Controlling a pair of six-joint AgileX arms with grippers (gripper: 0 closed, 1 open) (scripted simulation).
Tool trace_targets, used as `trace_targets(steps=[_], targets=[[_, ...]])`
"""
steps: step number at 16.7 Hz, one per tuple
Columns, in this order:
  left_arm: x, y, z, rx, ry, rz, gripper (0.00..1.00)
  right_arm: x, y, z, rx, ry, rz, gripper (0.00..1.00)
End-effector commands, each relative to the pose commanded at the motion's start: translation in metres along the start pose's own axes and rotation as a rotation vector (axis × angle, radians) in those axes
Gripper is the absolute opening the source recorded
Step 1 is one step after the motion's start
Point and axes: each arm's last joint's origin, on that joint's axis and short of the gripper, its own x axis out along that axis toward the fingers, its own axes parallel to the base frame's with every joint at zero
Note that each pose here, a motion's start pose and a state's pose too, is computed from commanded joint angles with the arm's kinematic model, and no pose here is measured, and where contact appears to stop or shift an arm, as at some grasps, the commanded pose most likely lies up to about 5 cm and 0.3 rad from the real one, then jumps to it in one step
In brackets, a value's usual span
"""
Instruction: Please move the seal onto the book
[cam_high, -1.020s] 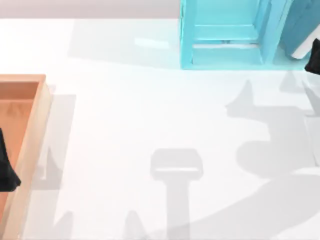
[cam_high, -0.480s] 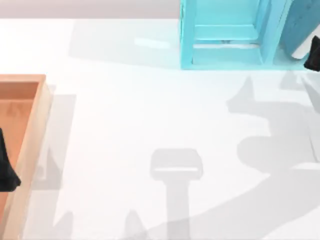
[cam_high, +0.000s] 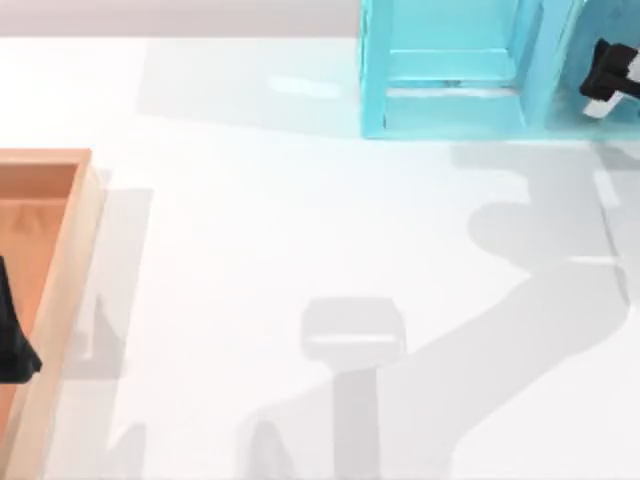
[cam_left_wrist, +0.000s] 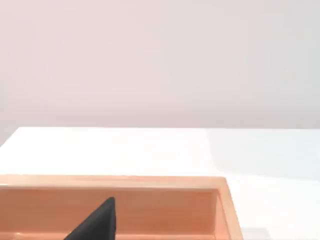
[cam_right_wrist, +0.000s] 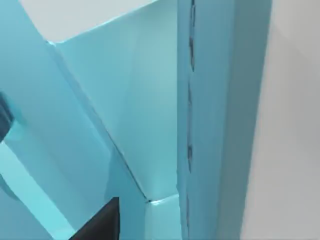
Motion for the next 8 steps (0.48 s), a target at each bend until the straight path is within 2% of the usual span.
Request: trace_targets(steps=[7, 8], targets=[[0.0000, 0.0000, 0.0000, 0.000, 0.000, 0.000, 1.00, 0.0142, 0.0006, -0.0003, 0.000, 0.002, -0.001, 1.00], [0.0000, 0.0000, 0.0000, 0.000, 0.000, 0.000, 1.00, 0.0142, 0.0006, -0.0003, 0.000, 0.002, -0.001, 0.92]])
